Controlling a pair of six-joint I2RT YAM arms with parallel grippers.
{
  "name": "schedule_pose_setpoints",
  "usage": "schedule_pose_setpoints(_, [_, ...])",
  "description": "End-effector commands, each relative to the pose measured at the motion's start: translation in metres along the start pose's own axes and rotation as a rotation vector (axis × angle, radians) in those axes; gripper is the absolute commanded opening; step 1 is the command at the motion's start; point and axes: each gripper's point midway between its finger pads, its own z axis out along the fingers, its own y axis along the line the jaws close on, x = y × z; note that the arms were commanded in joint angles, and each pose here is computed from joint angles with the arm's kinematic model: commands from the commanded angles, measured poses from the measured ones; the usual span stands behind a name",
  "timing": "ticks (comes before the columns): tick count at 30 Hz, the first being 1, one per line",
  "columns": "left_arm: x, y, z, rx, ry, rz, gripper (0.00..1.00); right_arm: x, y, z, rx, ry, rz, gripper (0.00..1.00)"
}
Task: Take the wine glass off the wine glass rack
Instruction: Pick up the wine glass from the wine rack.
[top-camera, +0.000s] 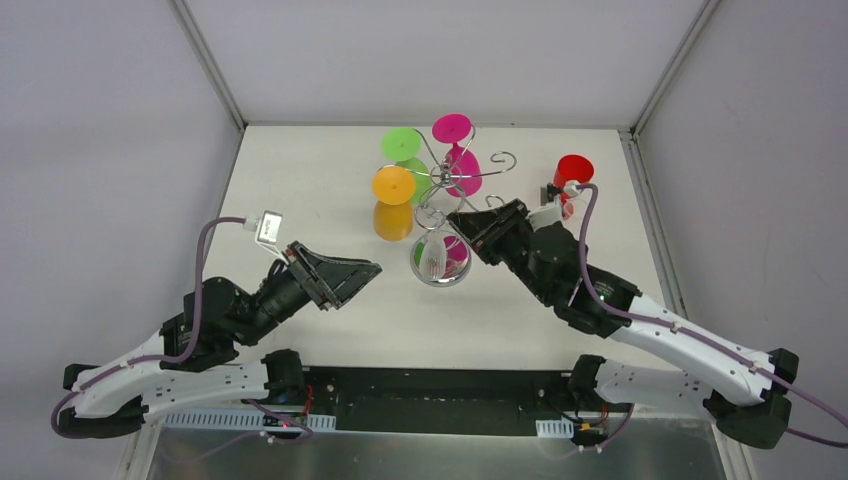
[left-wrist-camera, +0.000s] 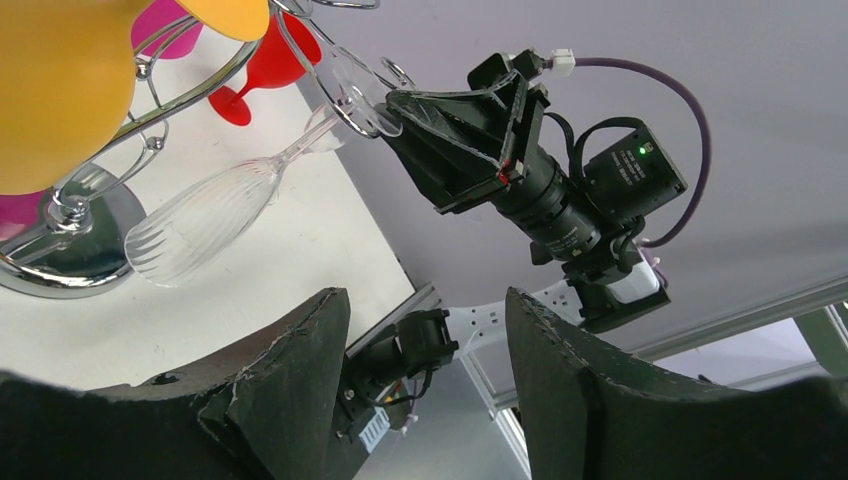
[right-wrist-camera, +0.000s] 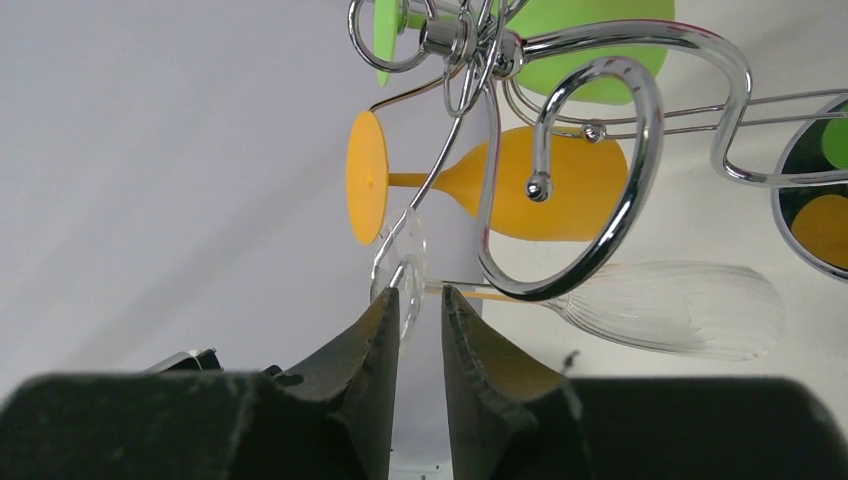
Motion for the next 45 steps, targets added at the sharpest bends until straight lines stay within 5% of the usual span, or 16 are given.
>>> schedule_pose_setpoints(1, [-0.005,0.005,-0.003,-0.010,-0.027,0.004,0.60,-0.013,0.022,0.000,-0.057,-0.060,0.031,0.22])
schedule_pose_setpoints(11, [-0.008,0.010,-0.008,-0.017,-0.041,0.005,0.60,-0.014,0.028,0.002,-0.084,-0.065,0.046,0.00])
schedule_pose_setpoints(45, [-0.006,0.013,-0.005,-0.034,-0.037,0.006,0.60,0.008,0.061,-0.006,-0.181,0.033,0.105,0.00])
